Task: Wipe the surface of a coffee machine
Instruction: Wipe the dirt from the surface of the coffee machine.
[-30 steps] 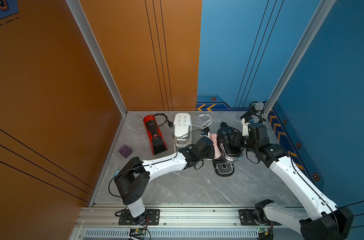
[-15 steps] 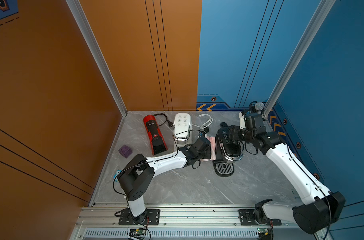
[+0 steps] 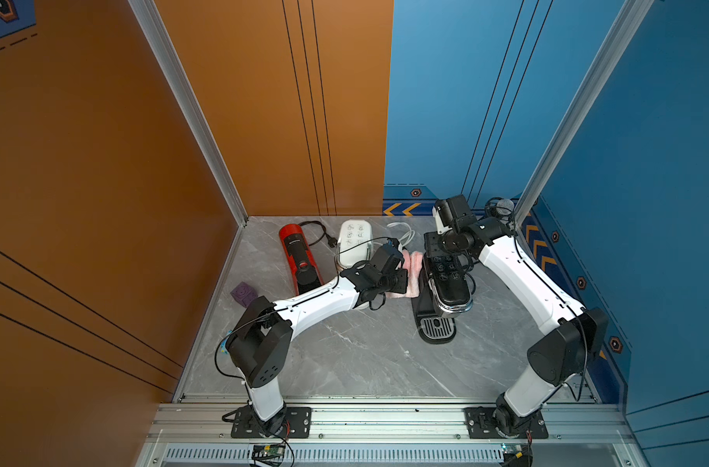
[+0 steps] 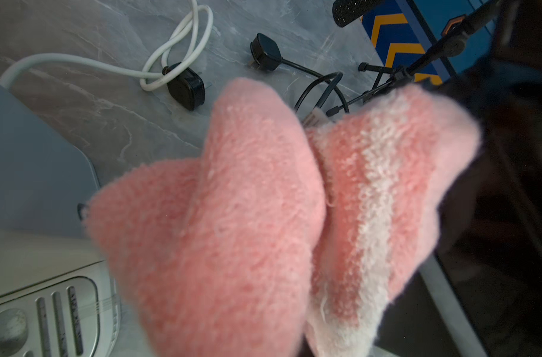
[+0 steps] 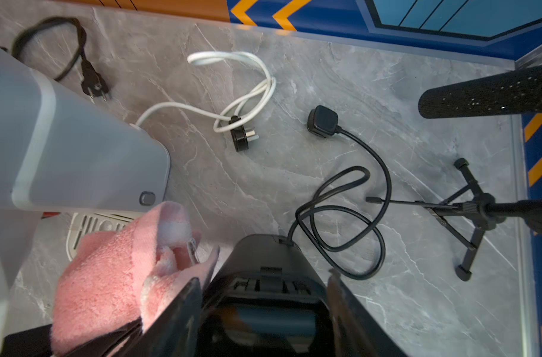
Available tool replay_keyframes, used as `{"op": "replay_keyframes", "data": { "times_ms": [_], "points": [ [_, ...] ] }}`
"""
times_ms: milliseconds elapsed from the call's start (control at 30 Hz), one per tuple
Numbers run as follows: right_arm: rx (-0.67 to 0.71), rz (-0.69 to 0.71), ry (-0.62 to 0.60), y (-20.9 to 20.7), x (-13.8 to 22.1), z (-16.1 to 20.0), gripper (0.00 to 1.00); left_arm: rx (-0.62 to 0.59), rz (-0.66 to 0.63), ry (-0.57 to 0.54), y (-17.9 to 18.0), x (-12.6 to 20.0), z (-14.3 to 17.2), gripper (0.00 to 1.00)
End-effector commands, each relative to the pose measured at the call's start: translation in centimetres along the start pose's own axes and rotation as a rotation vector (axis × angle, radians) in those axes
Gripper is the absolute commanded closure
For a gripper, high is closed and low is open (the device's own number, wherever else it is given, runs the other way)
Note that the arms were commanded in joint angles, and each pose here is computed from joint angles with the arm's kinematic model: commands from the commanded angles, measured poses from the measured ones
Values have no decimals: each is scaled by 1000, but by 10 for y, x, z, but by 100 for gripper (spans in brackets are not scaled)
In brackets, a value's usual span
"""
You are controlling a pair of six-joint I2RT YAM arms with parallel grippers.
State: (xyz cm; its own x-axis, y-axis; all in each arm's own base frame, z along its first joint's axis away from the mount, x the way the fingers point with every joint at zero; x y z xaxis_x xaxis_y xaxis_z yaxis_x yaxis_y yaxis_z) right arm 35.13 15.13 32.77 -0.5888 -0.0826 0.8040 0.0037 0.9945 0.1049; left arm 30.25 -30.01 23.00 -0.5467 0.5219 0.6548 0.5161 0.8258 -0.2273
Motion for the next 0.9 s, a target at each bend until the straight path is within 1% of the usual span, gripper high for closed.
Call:
{"op": "replay_keyframes", "data": {
  "times_ms": [0,167,367,500,667,767,867],
  "points": [
    [113,109,59,5,3,7,36,-31,10,-10,1,21,-9,100],
    [178,198,80,8,-5,13,36,-36,-10,-37,2,45,-9,100],
    [218,238,112,7,-12,18,37,-52,-18,-77,0,77,-11,100],
    [248,212,149,9,-11,31,40,-65,-49,-98,3,93,-10,100],
    [255,180,179,4,-2,48,40,-63,-61,-107,7,99,-11,100],
    [251,151,173,4,6,55,37,-66,-55,-108,6,98,-13,100],
    [236,101,128,9,20,57,33,-68,-47,-106,4,97,-14,100]
  ]
}}
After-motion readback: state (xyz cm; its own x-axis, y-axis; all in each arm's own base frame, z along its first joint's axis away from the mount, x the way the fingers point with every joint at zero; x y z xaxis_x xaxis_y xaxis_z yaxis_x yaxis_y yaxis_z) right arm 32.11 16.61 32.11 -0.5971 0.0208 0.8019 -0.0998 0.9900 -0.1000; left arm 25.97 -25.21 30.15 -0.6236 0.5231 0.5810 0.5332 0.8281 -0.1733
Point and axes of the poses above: each gripper's point midway between its finger pads, its own x axis back along the fingers, its own y axis along the line the jaws close on, z = x × y, the point moved 10 cm from there along x, back along the fingers, and after that the axes turned 12 degrees about -x, right-handed, at the moved point
